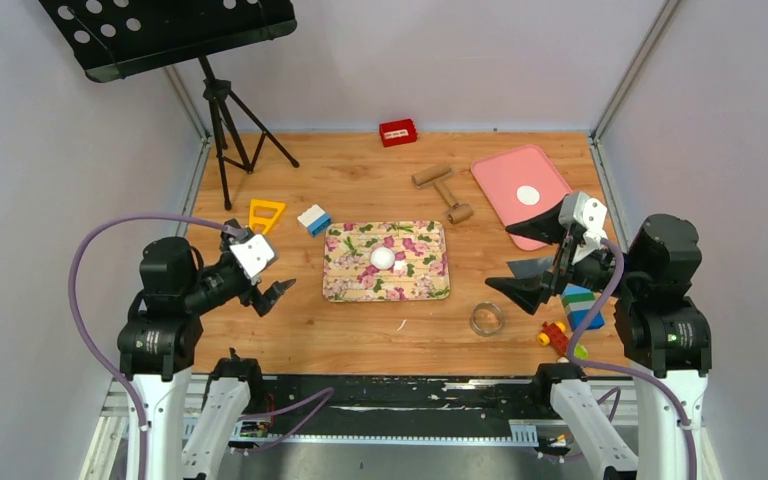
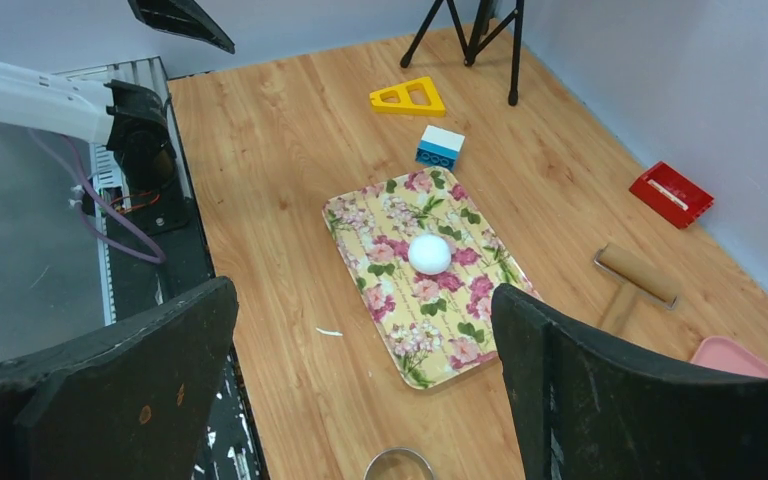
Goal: Roll out the dumpling wrappers from the dough
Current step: Pick up the rolling pin from the center of the board.
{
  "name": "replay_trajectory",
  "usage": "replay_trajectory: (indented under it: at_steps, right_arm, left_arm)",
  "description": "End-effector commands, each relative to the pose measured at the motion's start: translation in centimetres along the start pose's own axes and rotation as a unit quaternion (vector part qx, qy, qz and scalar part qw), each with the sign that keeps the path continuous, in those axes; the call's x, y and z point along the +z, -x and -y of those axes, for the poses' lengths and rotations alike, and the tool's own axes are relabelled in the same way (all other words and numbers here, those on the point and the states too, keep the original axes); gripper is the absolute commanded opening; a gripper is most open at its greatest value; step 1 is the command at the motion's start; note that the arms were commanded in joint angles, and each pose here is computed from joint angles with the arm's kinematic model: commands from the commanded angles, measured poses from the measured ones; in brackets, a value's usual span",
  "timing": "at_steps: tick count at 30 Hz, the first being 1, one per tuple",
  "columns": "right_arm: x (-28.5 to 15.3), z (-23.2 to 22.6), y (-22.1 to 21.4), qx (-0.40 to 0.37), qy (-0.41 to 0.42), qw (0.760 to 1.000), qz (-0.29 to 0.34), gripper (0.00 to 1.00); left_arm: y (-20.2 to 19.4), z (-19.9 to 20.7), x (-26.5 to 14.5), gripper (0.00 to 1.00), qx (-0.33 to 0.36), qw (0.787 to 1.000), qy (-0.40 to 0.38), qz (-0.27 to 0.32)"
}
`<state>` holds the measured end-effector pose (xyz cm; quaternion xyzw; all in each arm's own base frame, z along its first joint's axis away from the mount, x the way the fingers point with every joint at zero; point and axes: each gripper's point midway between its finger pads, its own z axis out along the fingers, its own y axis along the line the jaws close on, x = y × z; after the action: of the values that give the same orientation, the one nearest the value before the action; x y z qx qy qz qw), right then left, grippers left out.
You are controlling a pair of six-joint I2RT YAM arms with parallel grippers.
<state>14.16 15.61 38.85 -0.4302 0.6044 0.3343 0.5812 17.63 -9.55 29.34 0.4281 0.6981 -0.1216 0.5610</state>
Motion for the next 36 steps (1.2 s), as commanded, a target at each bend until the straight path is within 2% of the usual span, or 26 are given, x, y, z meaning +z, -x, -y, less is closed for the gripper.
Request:
replay_trajectory:
  at_steps: [1,11,14,16,18,20,22,27,34,36]
  right_arm:
    - [0.0,-1.1,0.5,-0.011,0.029,0.999,0.018,1.0]
    - [0.4,-1.6,-0.5,-0.051,0.066,0.996,0.026,1.0]
    - [0.9,-0.8,-0.9,-0.059,0.064,0.996,0.031,1.0]
    - [1.7,2.5,-0.8,-0.021,-0.005,0.999,0.035,1.0]
    - [2.1,7.5,-1.5,0.043,-0.118,0.991,0.037,0.99]
    - [2.6,10.8,-2.6,0.087,-0.172,0.981,0.021,0.96]
    - [3.3,13.2,-3.8,0.131,-0.199,0.971,-0.008,0.92]
    - [6.0,19.0,-6.7,0.176,-0.255,0.948,-0.074,0.89]
    - [11.5,26.3,-12.1,0.139,-0.328,0.918,-0.174,0.87]
    - [13.8,27.6,-14.0,0.131,-0.313,0.919,-0.202,0.87]
  left_arm:
    - [0.2,0.8,0.2,1.0,0.005,1.0,-0.018,0.02]
    - [0.2,-0.2,0.3,1.0,-0.004,1.0,0.002,0.023]
    - [-0.4,-2.0,0.4,1.0,-0.014,0.998,0.052,0.016]
    - [-1.3,-5.0,0.2,1.0,-0.027,0.991,0.131,-0.005]
    - [-2.8,-8.2,-1.0,1.0,-0.029,0.974,0.222,-0.045]
    - [-4.1,-9.4,-1.7,1.0,-0.031,0.963,0.257,-0.077]
    - [-5.0,-9.1,-1.4,1.0,-0.039,0.962,0.254,-0.089]
    - [-5.9,-6.2,0.3,1.0,-0.048,0.977,0.202,-0.048]
    - [-6.5,-5.0,1.1,1.0,-0.053,0.982,0.175,-0.038]
    - [-6.9,-4.9,1.4,1.0,-0.054,0.983,0.171,-0.041]
